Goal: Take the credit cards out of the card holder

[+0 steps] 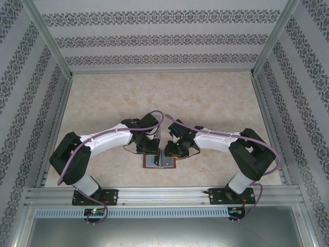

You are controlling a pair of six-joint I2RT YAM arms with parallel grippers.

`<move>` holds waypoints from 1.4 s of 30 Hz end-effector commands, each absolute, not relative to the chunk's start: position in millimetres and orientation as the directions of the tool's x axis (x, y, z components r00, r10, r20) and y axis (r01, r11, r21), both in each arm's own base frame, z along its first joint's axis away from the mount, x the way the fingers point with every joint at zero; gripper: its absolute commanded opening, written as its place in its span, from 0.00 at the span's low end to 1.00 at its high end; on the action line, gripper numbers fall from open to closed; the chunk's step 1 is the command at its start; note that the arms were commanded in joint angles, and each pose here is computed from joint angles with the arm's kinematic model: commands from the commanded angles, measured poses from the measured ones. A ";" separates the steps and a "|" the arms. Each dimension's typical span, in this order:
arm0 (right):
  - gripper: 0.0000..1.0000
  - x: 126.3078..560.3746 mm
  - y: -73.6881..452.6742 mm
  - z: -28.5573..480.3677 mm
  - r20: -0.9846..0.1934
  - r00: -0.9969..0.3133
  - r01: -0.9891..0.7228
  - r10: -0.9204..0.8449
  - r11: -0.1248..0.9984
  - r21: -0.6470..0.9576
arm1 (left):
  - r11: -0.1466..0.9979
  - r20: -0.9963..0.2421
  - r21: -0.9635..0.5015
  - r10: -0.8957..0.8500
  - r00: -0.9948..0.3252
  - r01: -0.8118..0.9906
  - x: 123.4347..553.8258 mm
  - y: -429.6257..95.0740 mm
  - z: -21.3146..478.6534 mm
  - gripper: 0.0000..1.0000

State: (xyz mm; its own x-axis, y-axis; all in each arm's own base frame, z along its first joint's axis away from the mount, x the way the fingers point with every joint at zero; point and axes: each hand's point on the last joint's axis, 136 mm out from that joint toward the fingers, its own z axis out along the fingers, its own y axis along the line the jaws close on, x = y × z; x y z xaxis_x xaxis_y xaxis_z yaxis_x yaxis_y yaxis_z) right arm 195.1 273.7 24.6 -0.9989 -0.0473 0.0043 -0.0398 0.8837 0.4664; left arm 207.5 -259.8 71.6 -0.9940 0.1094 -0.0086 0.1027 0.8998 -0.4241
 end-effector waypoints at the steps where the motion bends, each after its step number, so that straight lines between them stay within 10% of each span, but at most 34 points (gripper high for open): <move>1: 0.33 194.3 262.1 22.1 -0.002 -0.998 -0.051 -0.055 0.911 0.410 | 0.885 -0.076 -0.407 0.213 -0.974 0.226 207.6 -254.2 92.4 0.00; 22: 0.33 205.3 242.8 42.5 -0.052 -0.998 -0.039 -0.019 0.907 0.419 | 0.838 -0.268 -0.013 0.522 -0.810 0.545 272.6 -208.1 136.4 0.00; 32: 0.33 208.6 233.8 47.8 -0.060 -0.998 -0.038 -0.014 0.908 0.417 | 0.371 -0.291 0.154 0.903 -0.316 0.916 283.0 -219.7 151.2 0.00; 42: 0.33 211.1 225.4 52.7 -0.064 -0.998 -0.029 -0.002 0.908 0.418 | 0.142 -0.194 0.177 0.975 -0.108 0.974 316.9 -206.8 154.4 0.00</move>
